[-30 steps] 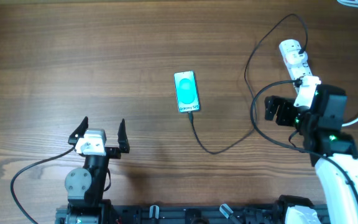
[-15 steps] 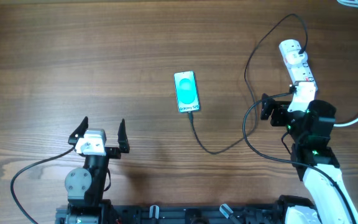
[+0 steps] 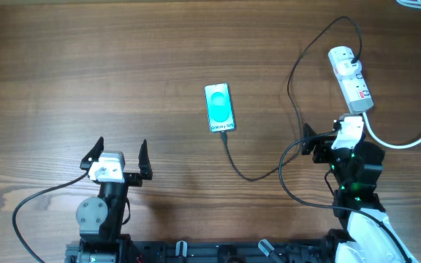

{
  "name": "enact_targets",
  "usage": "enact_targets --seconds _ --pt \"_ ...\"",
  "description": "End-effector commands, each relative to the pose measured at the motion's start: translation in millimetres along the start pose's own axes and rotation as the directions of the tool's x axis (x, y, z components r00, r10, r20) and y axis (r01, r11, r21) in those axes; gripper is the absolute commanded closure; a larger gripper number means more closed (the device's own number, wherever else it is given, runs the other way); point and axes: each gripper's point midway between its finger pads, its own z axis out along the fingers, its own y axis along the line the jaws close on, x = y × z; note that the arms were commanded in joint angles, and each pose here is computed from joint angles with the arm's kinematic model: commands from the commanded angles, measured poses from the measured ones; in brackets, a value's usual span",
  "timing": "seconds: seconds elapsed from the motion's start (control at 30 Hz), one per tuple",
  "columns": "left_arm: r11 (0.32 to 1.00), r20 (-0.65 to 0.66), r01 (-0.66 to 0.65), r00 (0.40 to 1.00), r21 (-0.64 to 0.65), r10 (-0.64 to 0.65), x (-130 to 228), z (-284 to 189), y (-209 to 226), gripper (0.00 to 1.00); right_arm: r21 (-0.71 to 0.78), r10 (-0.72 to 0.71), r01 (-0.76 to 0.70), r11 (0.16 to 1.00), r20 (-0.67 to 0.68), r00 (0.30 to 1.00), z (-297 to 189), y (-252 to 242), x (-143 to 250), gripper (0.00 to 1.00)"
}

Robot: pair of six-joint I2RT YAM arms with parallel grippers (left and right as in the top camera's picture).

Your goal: Plug charger to phone and switch on socket

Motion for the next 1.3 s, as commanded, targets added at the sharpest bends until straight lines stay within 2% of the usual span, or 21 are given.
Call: enact_targets --seconds 0.0,0.23,0.47,1.2,1.27 --pt "1.000 -0.002 -0.014 1.000 -0.016 0.014 1.4 -0.4 3.1 0.00 -0.015 -0.010 0.010 1.000 -0.026 1.000 -2.1 3.7 15.3 0.00" --pt "1.000 -0.002 -0.014 1.000 -0.016 0.014 1.4 -0.4 3.1 0.00 -0.016 -0.010 0.010 1.000 -0.005 1.000 -9.5 5.1 31.7 0.00" --pt "1.000 -0.002 -0.014 1.000 -0.016 0.014 1.4 -0.4 3.1 0.00 -0.034 -0.010 0.009 0.999 -0.010 1.000 -13.6 9.1 31.9 0.00" --pt "1.000 -0.002 -0.014 1.000 -0.016 0.014 1.4 -0.4 3.1 0.00 -0.029 -0.052 0.053 0.998 0.051 0.997 -46.3 15.5 18.5 0.00" --pt "1.000 -0.002 -0.014 1.000 -0.016 0.014 1.4 -0.4 3.1 0.00 -0.027 -0.059 0.062 0.998 0.088 0.994 -51.1 16.5 10.9 0.00"
